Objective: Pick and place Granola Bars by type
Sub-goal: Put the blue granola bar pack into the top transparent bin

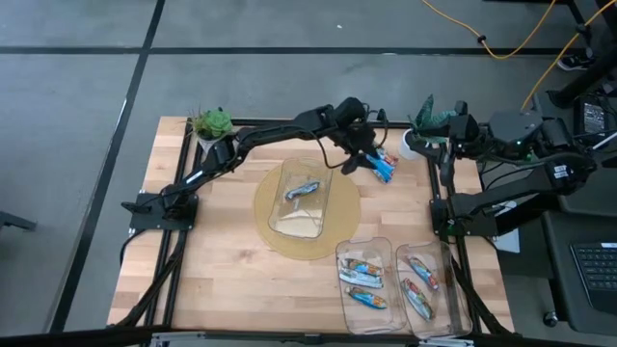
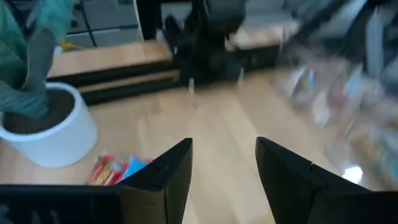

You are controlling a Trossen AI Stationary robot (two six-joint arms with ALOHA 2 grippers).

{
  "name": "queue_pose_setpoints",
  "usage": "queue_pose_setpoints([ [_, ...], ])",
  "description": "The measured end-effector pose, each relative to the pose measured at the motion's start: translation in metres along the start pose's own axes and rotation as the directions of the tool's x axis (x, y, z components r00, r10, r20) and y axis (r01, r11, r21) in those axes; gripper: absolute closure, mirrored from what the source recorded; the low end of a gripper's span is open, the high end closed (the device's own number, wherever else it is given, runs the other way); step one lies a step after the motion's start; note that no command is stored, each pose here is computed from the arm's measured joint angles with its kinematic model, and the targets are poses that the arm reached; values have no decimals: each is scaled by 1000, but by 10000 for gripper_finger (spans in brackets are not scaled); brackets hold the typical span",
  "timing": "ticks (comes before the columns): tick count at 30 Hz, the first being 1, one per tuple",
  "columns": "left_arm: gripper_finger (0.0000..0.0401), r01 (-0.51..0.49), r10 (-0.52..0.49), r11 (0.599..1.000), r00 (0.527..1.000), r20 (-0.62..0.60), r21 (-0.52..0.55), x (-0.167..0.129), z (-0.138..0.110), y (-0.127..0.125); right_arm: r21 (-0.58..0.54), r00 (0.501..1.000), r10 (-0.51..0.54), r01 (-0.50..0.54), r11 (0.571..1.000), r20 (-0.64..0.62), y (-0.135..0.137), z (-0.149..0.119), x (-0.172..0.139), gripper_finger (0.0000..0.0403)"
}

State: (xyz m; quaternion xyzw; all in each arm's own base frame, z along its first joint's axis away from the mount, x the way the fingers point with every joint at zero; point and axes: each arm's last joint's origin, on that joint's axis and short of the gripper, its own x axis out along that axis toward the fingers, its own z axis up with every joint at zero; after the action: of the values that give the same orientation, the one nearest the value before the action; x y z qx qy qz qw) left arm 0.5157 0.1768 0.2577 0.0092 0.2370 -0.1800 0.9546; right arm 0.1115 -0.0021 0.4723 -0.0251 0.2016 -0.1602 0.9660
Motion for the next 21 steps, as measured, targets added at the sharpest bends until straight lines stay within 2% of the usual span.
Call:
queue_pose_setpoints([
  [4,233,95,-82,989,990,115,-114,-9,13,3,57,998,-63,64,996,-23,-2,-3,0,195],
  [8,233,157,-135,979,976,169,-127,-30,27,2,77,979,-161,171,982,-128,-2,-18,8,195],
  [12,233,179,-156,977,970,185,-114,-52,44,-5,66,956,-145,167,984,-256,3,-42,22,195],
  [15,233,169,-146,980,969,199,-102,-75,58,-12,61,931,-119,149,987,-346,7,-62,42,195],
  [21,233,83,-71,996,969,237,-42,-113,89,-33,37,877,-141,177,983,-460,5,-107,90,195],
])
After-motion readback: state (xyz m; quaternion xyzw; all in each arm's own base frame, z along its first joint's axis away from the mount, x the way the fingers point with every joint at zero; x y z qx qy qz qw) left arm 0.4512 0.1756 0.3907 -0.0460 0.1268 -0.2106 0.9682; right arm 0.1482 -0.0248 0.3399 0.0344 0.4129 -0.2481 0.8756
